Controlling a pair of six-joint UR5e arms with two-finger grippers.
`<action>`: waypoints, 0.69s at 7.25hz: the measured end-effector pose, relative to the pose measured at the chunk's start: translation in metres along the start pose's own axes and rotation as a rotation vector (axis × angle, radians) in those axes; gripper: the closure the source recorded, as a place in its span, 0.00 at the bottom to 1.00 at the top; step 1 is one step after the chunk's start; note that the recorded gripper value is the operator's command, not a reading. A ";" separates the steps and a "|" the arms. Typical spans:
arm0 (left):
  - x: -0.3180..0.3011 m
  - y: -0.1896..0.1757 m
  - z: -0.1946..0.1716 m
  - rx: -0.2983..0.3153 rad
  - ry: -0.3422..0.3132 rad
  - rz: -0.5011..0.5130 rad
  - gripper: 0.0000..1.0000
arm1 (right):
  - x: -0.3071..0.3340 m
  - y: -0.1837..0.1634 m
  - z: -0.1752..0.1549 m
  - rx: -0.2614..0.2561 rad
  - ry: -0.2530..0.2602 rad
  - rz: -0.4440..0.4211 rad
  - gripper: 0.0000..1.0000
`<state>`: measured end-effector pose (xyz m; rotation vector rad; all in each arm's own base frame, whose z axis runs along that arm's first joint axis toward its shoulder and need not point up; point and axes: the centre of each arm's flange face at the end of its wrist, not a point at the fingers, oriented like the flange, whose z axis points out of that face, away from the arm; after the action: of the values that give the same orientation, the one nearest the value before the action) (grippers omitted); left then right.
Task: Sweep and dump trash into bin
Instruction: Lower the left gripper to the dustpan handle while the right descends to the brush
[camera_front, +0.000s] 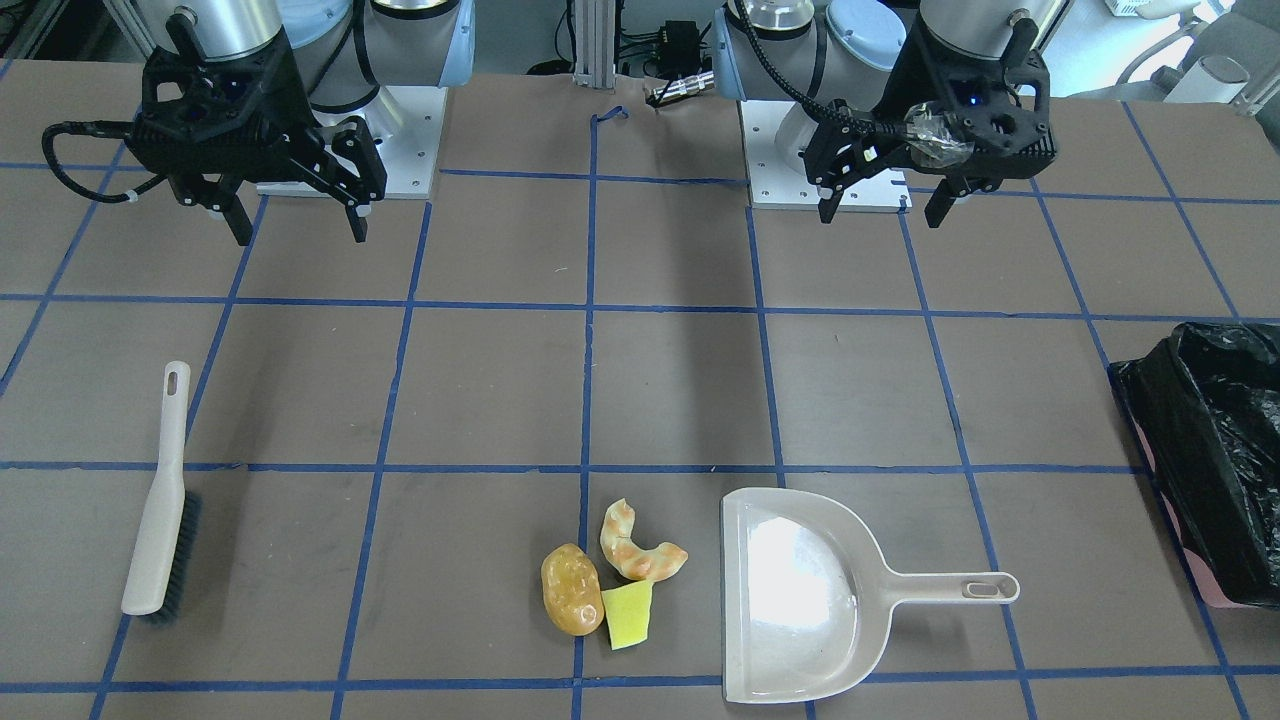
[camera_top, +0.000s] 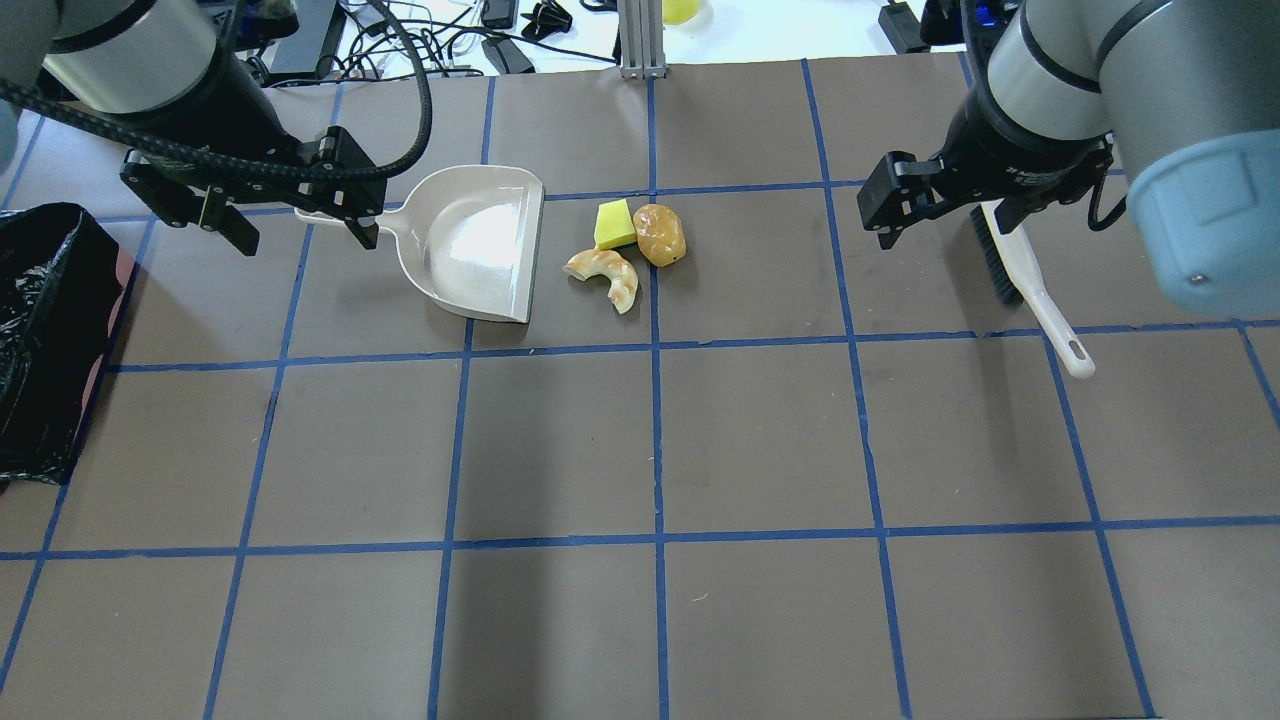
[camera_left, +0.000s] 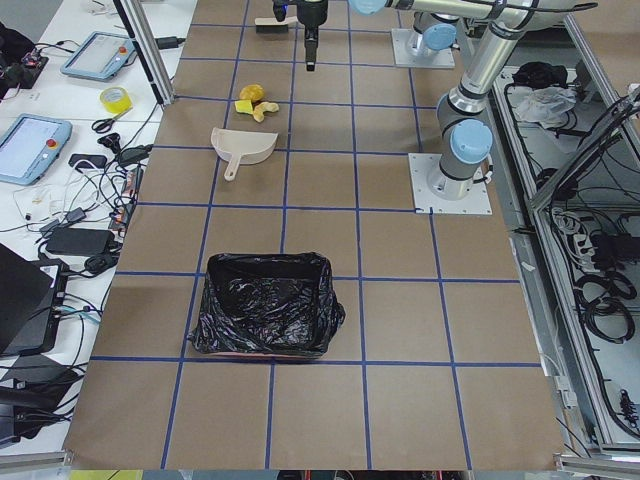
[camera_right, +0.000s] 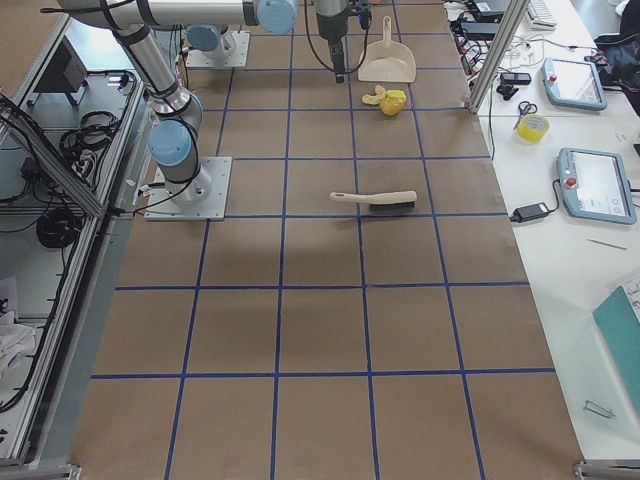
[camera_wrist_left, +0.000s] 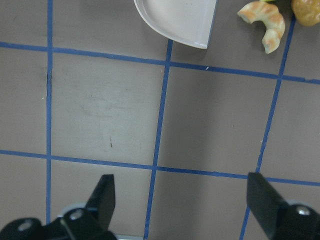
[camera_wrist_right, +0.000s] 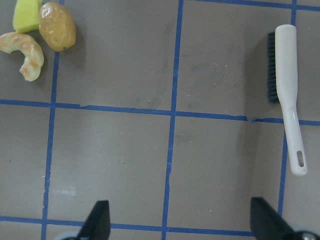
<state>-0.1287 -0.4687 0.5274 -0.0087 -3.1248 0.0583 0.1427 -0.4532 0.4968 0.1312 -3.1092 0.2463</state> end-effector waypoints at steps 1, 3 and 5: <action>0.000 -0.001 0.001 0.002 0.000 0.003 0.00 | 0.000 0.000 0.000 0.001 0.000 0.001 0.00; -0.001 -0.005 0.005 -0.002 0.001 0.032 0.00 | 0.000 -0.003 0.003 -0.005 0.001 0.006 0.00; -0.007 -0.017 0.015 0.004 0.001 0.196 0.00 | 0.005 -0.006 0.009 -0.017 0.015 0.010 0.00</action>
<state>-0.1216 -0.4862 0.5130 -0.3145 -3.1111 0.0674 0.1377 -0.4615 0.4890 0.1131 -3.0964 0.2197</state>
